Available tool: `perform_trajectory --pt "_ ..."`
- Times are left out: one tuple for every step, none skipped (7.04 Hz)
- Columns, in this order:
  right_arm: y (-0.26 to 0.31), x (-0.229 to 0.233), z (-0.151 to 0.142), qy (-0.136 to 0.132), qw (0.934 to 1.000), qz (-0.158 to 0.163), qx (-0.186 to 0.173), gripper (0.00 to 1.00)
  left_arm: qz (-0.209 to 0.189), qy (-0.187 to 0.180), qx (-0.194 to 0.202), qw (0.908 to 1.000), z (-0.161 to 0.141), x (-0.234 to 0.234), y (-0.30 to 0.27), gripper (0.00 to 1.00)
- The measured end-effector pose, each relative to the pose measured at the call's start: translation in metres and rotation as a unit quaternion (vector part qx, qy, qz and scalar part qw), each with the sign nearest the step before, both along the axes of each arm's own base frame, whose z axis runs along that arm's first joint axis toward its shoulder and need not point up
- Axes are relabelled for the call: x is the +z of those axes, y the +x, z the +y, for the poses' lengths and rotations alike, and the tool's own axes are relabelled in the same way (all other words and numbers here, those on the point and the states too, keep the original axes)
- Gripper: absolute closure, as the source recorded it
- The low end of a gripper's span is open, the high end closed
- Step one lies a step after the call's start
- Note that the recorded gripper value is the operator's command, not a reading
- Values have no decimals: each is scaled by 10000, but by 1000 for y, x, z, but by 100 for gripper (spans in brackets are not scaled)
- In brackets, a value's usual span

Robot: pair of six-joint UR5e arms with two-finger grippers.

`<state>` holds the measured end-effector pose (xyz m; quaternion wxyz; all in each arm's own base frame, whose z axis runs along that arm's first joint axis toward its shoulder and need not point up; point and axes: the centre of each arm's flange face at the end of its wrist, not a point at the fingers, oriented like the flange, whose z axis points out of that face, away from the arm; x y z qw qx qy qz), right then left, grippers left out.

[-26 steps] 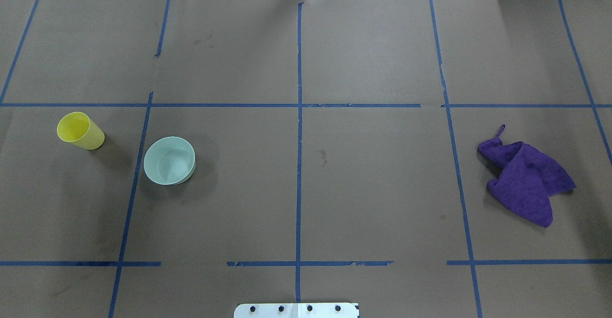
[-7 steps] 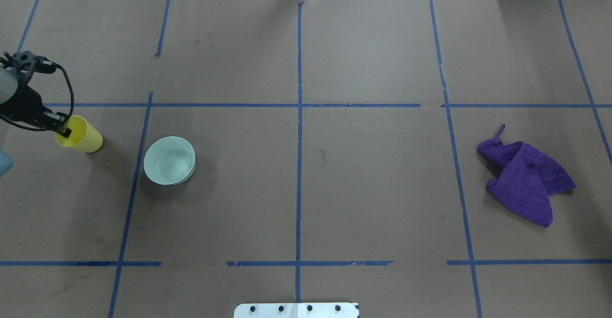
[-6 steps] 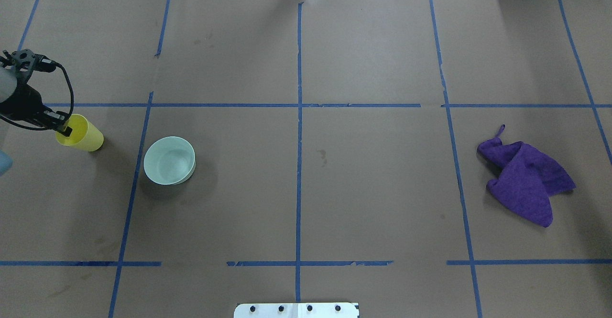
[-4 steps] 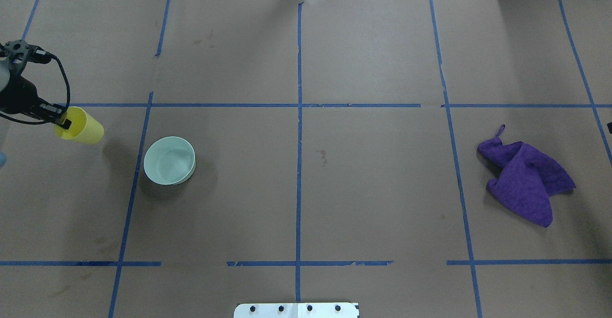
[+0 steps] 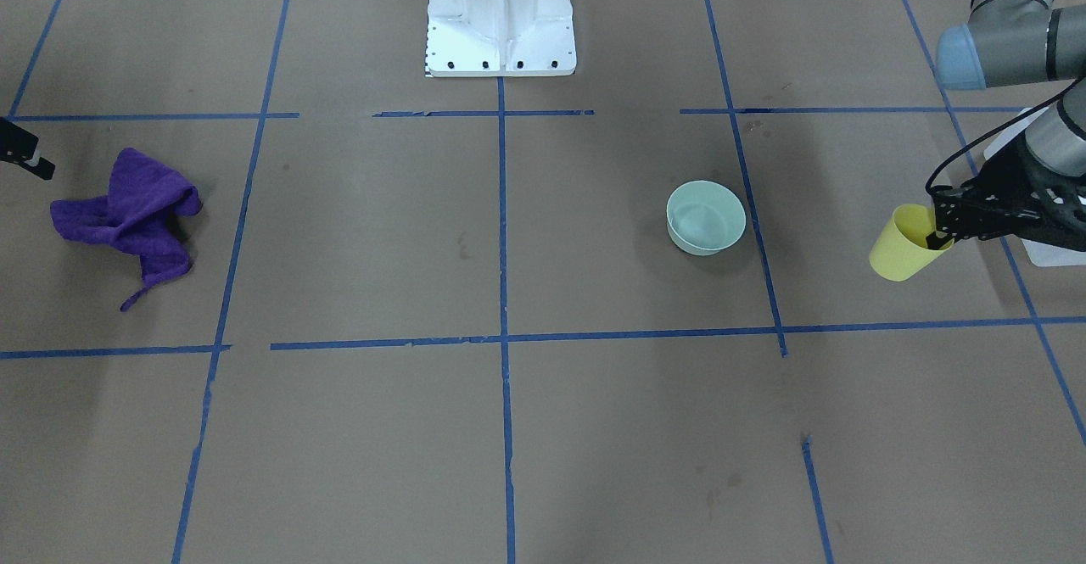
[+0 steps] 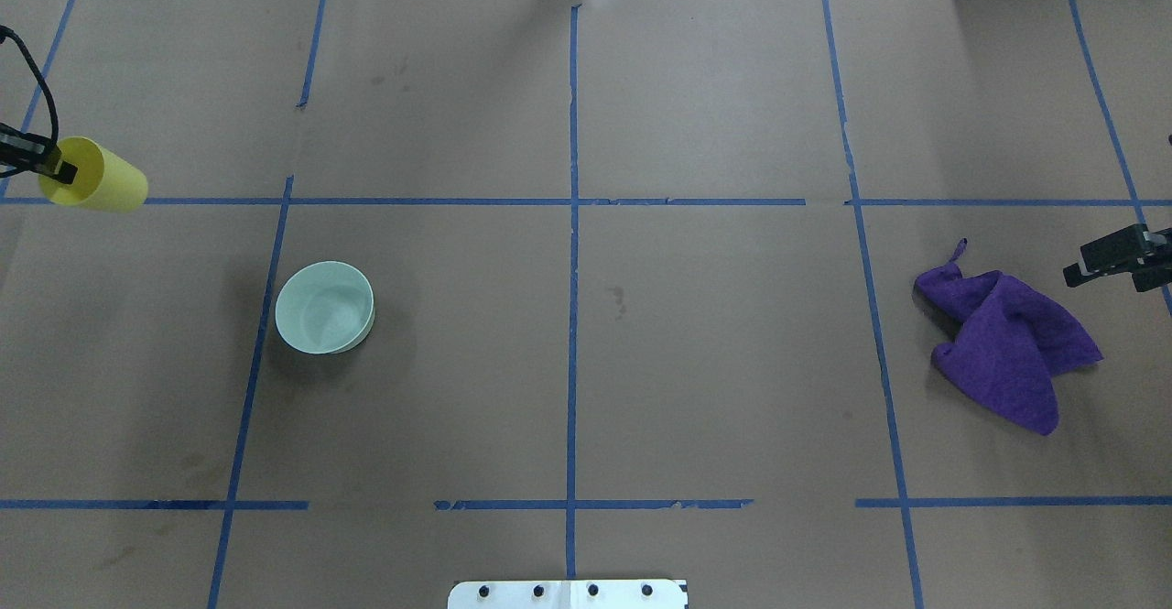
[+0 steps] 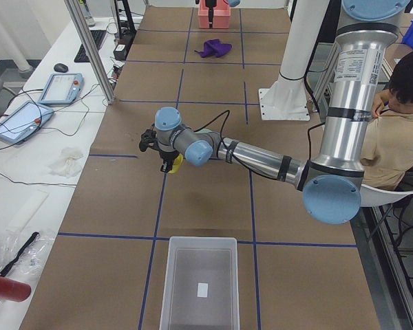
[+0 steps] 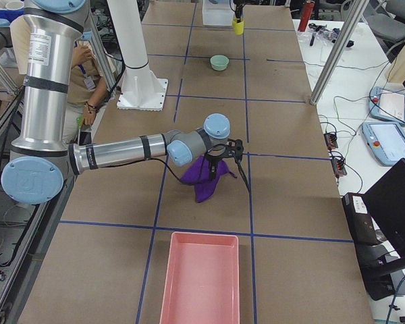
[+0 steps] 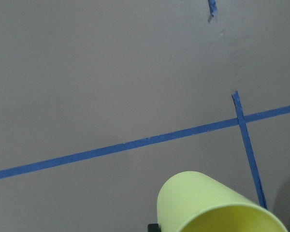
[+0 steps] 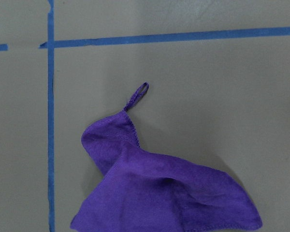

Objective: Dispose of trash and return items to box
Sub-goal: 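Lift the yellow cup with the left gripper while the right gripper reaches for the cloth, then grasp the purple cloth with the right gripper and lift it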

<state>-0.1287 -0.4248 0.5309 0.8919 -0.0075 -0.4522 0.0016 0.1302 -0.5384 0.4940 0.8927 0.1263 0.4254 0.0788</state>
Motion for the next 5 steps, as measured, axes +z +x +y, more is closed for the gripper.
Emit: perform_trajectory --pt "-14 -1 2 -28 10000 65 -34 0 -61 145 -89 9998 -1 6 -28 100" --pt "-25 -3 4 -53 9999 108 -75 0 -170 278 -109 9994 5 21 -56 100" --pt "-39 -5 7 -72 9998 158 -79 0 -278 382 -90 9988 14 38 -81 100" --pt "-56 -11 10 -120 9998 176 -18 0 -353 423 -155 9984 22 51 -105 100" --pt "-70 -16 13 -234 9995 190 98 0 -393 407 -240 9981 30 62 -123 100"
